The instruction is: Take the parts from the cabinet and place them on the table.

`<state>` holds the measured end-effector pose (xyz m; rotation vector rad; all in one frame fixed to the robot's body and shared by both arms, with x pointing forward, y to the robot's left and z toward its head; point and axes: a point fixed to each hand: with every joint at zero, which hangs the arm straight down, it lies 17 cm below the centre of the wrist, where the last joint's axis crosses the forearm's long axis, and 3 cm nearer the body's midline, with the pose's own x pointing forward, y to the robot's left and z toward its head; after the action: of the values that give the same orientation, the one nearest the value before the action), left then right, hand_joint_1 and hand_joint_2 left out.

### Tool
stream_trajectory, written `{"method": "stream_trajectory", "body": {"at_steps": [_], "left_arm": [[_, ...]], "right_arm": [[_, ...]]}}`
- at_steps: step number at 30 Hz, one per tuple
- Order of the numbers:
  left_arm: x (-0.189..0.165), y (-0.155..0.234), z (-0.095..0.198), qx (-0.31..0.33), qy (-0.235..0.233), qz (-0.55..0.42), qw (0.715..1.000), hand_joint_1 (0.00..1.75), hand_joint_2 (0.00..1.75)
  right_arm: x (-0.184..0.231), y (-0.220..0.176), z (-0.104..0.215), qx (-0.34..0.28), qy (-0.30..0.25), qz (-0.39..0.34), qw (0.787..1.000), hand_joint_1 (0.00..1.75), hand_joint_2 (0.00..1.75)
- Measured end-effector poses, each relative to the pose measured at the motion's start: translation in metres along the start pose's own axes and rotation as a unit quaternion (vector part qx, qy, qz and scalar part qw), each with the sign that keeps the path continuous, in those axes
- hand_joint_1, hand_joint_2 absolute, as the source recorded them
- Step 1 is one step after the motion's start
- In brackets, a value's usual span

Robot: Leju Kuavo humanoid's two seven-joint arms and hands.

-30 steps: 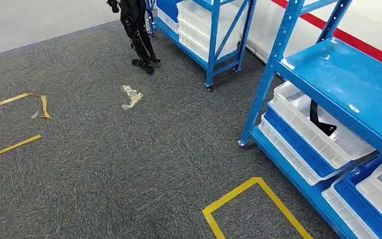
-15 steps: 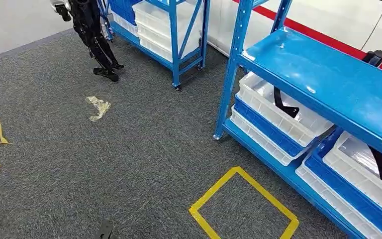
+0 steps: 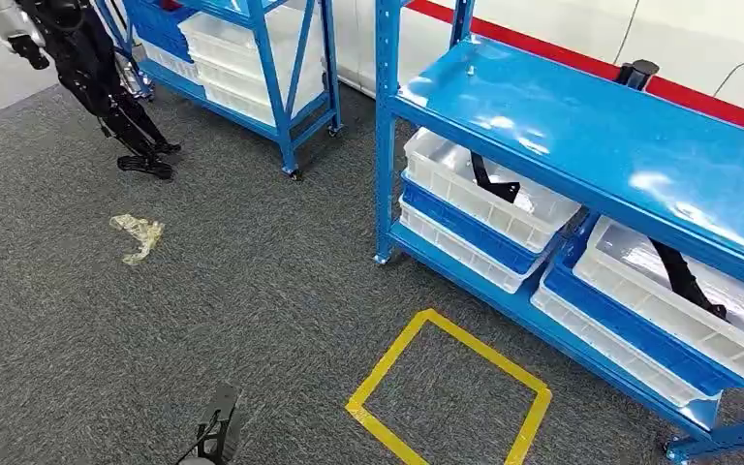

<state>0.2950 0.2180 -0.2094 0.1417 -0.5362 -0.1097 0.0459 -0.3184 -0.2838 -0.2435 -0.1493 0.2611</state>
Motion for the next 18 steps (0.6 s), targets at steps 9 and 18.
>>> {"method": "stream_trajectory", "body": {"at_steps": [9, 18], "left_arm": [[0.023, -0.012, 0.002, -0.005, -0.010, 0.001, 1.000, 0.00, 0.00], [0.032, -0.021, 0.004, -0.016, -0.019, -0.011, 1.000, 0.00, 0.00]], "right_arm": [[0.012, -0.020, -0.004, -0.006, -0.009, 0.008, 1.000, 0.00, 0.00], [0.024, -0.028, -0.006, -0.012, -0.013, 0.013, 1.000, 0.00, 0.00]]}}
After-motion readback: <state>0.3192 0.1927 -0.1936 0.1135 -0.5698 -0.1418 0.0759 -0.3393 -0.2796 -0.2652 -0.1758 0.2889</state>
